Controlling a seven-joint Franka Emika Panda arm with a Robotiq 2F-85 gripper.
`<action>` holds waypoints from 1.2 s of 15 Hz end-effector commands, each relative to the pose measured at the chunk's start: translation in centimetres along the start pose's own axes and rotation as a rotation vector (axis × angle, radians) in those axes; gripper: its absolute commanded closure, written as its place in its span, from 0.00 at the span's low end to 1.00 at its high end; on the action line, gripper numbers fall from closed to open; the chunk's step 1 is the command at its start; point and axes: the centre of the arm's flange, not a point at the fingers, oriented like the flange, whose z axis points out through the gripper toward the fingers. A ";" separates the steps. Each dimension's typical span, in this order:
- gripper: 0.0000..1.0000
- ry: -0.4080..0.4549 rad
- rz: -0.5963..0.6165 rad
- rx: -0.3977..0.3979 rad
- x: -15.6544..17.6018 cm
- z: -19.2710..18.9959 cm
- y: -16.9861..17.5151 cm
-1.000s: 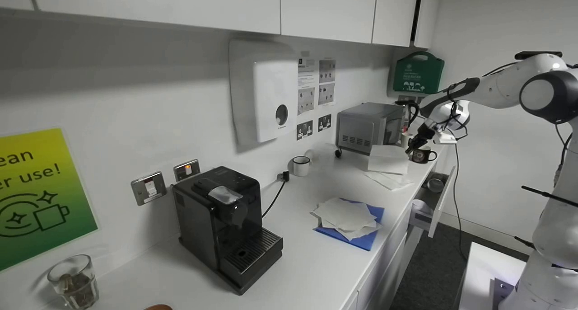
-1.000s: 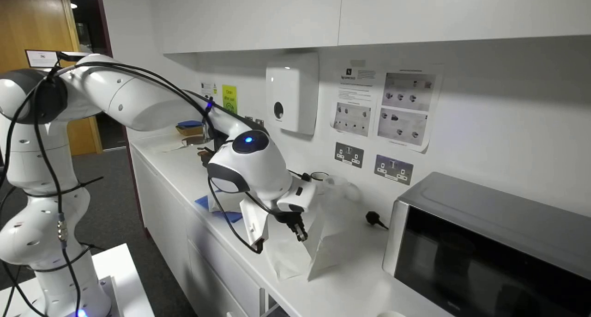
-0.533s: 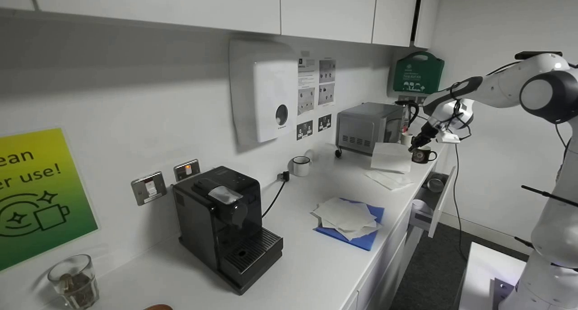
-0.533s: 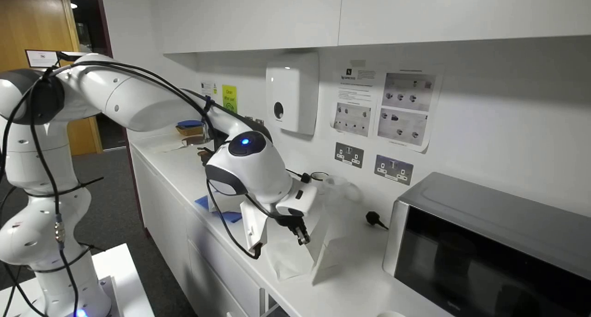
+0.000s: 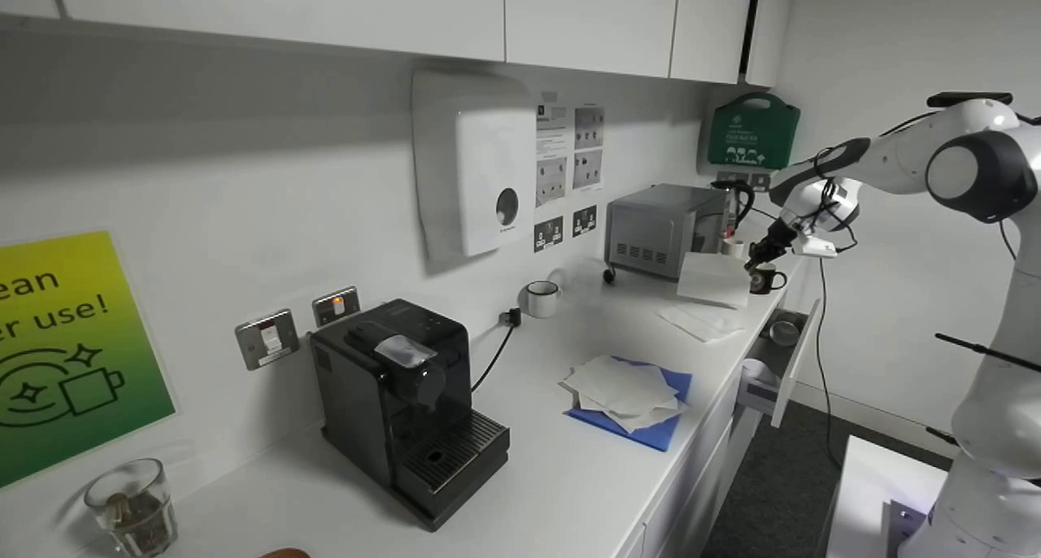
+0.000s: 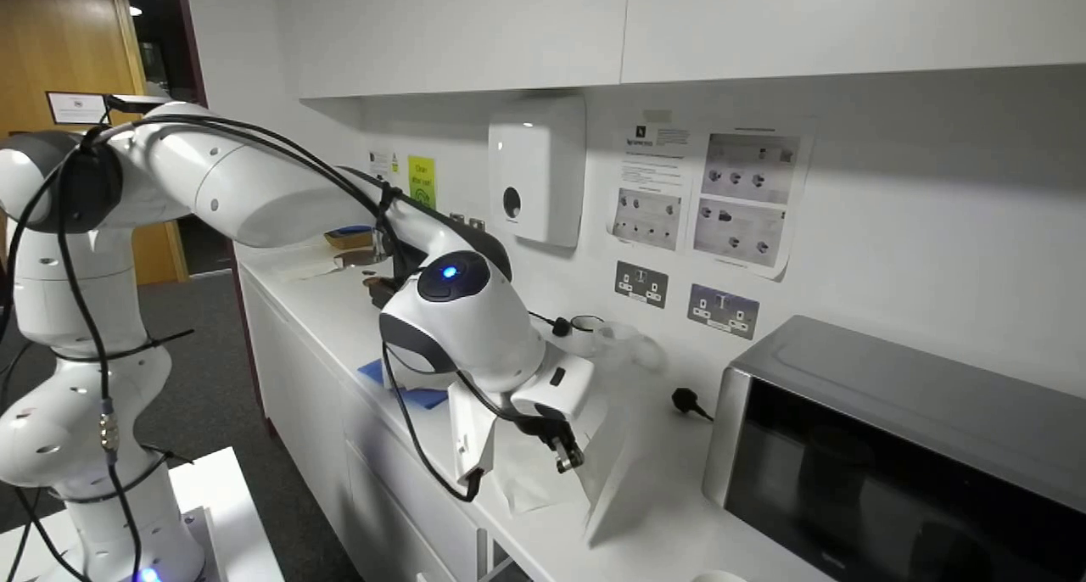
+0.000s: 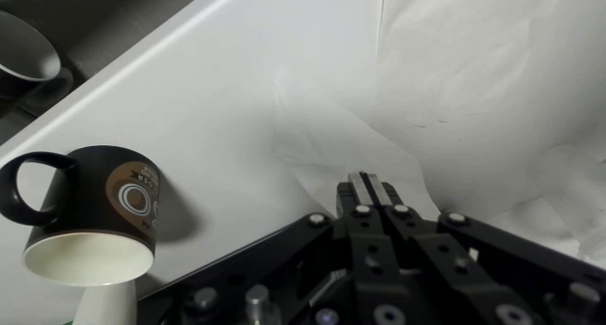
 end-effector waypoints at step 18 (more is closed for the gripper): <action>1.00 0.014 -0.178 0.091 -1.5 -1.0 -7.7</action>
